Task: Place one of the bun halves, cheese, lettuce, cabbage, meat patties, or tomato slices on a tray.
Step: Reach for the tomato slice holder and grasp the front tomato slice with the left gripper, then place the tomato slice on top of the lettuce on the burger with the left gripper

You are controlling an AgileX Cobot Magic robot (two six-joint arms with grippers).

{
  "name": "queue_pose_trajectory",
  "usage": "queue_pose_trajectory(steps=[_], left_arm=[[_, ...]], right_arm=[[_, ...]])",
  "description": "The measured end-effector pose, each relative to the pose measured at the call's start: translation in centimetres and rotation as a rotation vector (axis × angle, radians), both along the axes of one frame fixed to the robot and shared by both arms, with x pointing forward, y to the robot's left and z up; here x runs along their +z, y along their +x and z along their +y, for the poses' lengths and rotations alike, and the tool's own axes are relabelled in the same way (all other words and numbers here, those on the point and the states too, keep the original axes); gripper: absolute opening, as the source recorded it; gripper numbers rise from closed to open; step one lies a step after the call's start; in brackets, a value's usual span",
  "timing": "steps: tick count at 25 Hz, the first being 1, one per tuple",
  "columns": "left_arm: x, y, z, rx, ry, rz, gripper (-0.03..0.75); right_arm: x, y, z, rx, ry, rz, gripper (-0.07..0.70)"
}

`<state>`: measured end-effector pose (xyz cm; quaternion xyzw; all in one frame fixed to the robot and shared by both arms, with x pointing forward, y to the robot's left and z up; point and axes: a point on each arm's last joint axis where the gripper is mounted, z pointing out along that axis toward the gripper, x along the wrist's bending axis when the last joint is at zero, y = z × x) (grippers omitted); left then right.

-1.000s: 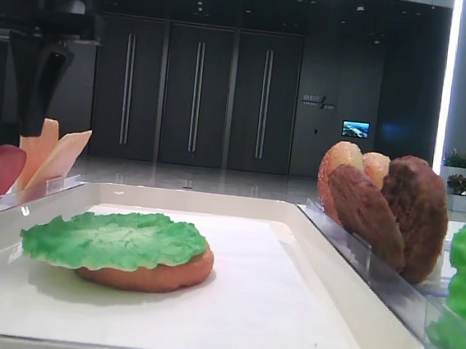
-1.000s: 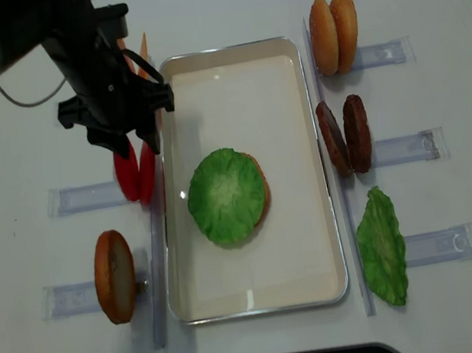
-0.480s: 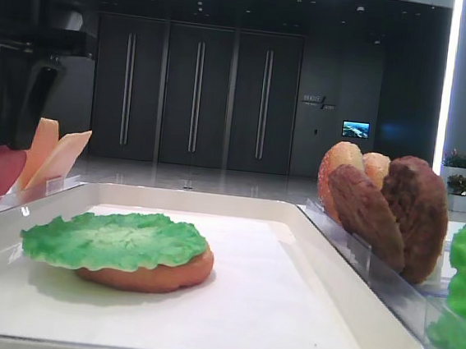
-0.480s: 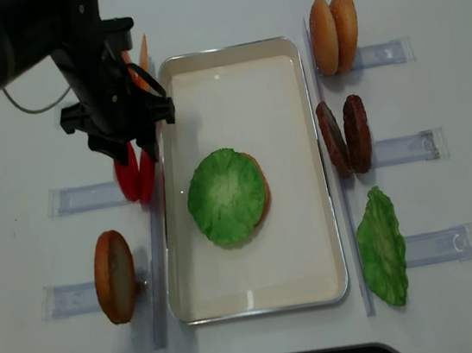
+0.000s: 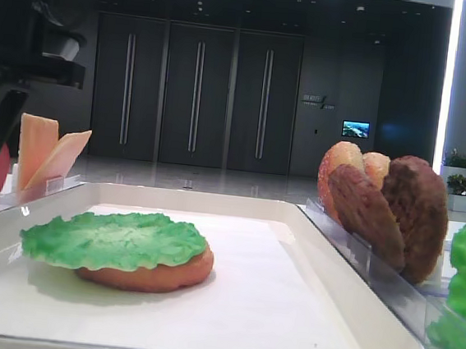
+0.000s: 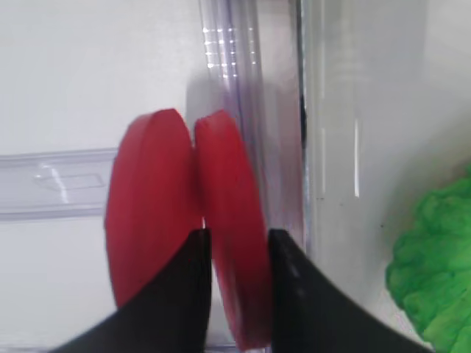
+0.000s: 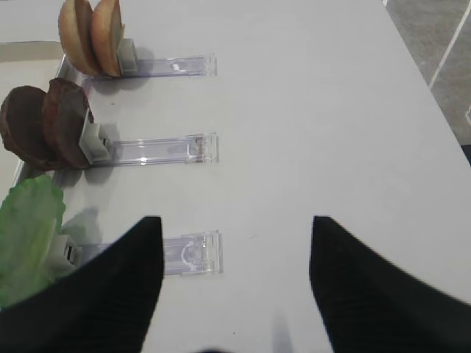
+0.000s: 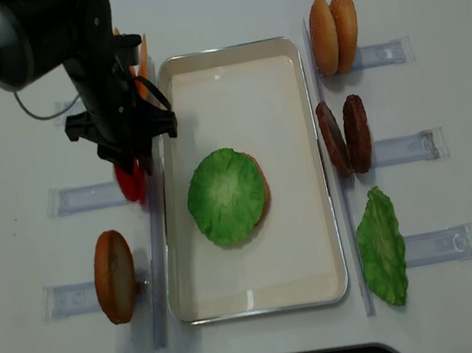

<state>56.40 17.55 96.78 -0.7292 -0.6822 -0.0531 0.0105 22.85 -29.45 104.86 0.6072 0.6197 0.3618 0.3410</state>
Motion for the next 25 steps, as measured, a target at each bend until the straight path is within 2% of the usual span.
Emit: queue_pose_trajectory(steps=[2, 3, 7, 13, 17, 20, 25], left_arm=[[0.0, 0.0, 0.2, -0.005, 0.016, 0.008, 0.069], [0.0, 0.0, 0.2, -0.004, 0.018, 0.008, 0.056], [0.6, 0.0, 0.0, 0.003, -0.004, -0.003, 0.056], [4.4, 0.2, -0.6, 0.028, -0.108, -0.084, 0.056], [5.1, -0.2, -0.9, 0.028, -0.151, -0.081, 0.055], [4.7, -0.6, -1.7, 0.025, -0.246, -0.045, 0.055], [3.7, -1.4, -3.9, -0.001, -0.519, -0.012, 0.055]], right_arm=[[0.0, 0.0, 0.0, 0.000, 0.000, 0.000, 0.417], [0.0, 0.0, 0.0, 0.000, 0.000, 0.000, 0.417], [0.0, 0.0, 0.0, 0.000, 0.000, 0.000, 0.417], [0.0, 0.0, 0.0, 0.000, 0.000, 0.000, 0.417], [0.0, 0.0, 0.0, 0.000, 0.000, 0.000, 0.417], [0.0, 0.0, 0.0, 0.000, 0.000, 0.000, 0.417], [0.0, 0.0, 0.0, 0.000, 0.000, 0.000, 0.417]])
